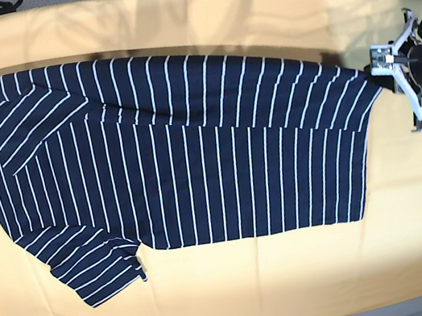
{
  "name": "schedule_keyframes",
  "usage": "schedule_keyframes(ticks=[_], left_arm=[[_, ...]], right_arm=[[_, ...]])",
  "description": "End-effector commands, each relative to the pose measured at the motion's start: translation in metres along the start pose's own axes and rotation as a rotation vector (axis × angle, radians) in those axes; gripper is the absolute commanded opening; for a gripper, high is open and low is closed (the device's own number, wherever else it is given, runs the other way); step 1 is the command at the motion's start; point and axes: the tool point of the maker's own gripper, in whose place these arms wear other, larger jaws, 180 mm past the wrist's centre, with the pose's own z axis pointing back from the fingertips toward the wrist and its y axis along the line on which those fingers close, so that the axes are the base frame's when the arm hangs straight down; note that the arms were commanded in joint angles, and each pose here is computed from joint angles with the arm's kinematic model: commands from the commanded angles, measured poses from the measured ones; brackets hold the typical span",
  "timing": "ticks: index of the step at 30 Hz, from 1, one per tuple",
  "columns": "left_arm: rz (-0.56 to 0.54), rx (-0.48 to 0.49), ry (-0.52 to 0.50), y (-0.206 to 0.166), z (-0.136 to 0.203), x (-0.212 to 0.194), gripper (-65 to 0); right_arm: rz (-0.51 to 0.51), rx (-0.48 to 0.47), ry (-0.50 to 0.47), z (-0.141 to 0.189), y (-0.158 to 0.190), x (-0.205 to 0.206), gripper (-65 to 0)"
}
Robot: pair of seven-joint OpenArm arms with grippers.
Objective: Fold the T-shirt properly
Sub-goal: 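Pull the folded shirt taut between both grippers and release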
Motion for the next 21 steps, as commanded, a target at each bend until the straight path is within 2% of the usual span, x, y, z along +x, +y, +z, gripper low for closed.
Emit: schedule_keyframes(ticks=[1, 5, 13, 19, 21], left_arm=[[-0.009, -0.002, 0.047, -0.001, 0.009, -0.008, -65.0], [-0.004, -0.073, 0.115, -0.025, 0.007, -0.019, -65.0], [-0.009, -0.131, 0.107, -0.044, 0.005, -0.014, -65.0], [-0.026, -0.133, 0.09, -0.045, 0.005, -0.006, -65.0], [-0.025, -0.133, 0.087, -0.045, 0.005, -0.006, -65.0]], right_arm=[[0.013, -0.028, 0.009, 0.014, -0.01, 0.0, -65.0], [0.01, 0.028, -0.04, 0.018, -0.001, 0.01, -65.0], [0.02, 0.039, -0.048, 0.028, -0.003, 0.012, -65.0], [0.024, 0.112, 0.066, 0.009, 0.018, -0.019, -65.0], [0.035, 0.082, 0.104, 0.008, 0.014, -0.026, -65.0]])
